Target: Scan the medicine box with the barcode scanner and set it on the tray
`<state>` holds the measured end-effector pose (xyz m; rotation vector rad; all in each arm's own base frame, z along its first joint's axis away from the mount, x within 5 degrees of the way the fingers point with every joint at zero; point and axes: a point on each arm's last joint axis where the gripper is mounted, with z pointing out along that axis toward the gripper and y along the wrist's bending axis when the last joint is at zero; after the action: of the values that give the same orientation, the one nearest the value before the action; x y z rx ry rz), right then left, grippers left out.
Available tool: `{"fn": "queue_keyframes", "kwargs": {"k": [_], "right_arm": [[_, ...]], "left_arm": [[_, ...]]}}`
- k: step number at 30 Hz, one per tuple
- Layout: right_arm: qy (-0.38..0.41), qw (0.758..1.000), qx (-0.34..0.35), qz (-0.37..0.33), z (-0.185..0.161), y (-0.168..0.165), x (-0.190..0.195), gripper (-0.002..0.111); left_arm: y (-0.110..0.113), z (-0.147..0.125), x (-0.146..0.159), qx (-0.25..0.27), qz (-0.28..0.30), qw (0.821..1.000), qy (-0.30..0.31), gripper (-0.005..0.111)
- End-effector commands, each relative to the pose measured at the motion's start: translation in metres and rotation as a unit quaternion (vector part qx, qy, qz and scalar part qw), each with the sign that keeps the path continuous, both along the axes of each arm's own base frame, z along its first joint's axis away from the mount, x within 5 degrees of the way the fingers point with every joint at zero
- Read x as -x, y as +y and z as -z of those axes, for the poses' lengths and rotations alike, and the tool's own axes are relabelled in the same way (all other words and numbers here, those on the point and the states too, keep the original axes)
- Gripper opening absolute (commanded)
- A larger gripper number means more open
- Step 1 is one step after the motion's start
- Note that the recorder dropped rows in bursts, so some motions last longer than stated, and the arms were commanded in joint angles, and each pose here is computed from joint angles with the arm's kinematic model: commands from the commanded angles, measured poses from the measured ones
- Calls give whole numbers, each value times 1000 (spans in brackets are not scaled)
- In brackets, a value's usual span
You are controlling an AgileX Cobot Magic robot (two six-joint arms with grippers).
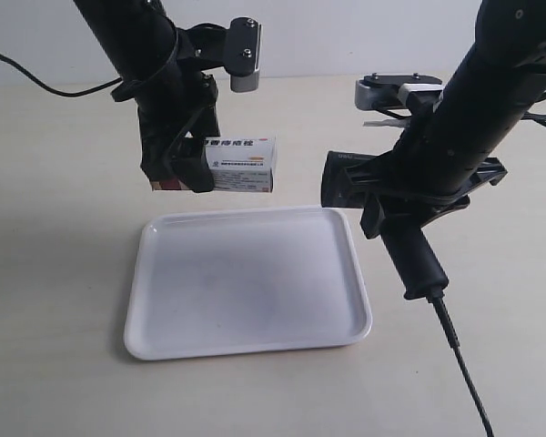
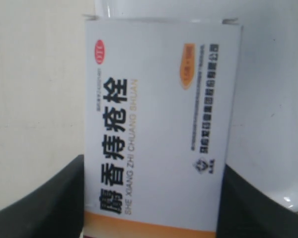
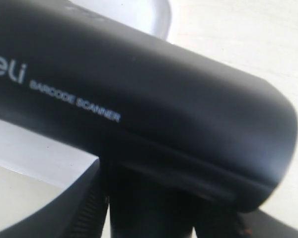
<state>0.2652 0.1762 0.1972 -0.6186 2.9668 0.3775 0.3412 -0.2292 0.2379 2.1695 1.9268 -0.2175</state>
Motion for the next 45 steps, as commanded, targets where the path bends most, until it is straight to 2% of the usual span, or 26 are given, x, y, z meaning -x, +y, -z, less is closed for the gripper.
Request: {"fn": "queue_keyframes", "kwargs": {"k": [1,9,13,16,20,24,29,45], "right_arm": [[-15,1000,-3,-6,-3,0,0,0],[-42,997,27,50,-2,-22,-16,0],[-44,995,27,86,2,-41,-29,0],[-30,993,35,105,19,-49,-38,0],[-22,993,34,114,42,-46,-46,0],[-18,992,39,115,52,-45,-49,0],[-10,992,44,114,66,-45,-52,0],[-10,992,46,115,74,-44,-54,0]], "left_arm": [[-1,-4,3,9,-1,1000,2,0],[-2,-3,3,11,-38,999,13,0],[-3,-4,0,17,-42,999,-1,0],[-5,-4,-5,30,-47,998,-26,0],[-5,-3,-5,30,-46,998,-25,0],[-6,8,-5,19,-45,999,1,0],[-9,8,-4,32,-50,998,12,0],[-10,8,-4,38,-51,998,13,0]]}}
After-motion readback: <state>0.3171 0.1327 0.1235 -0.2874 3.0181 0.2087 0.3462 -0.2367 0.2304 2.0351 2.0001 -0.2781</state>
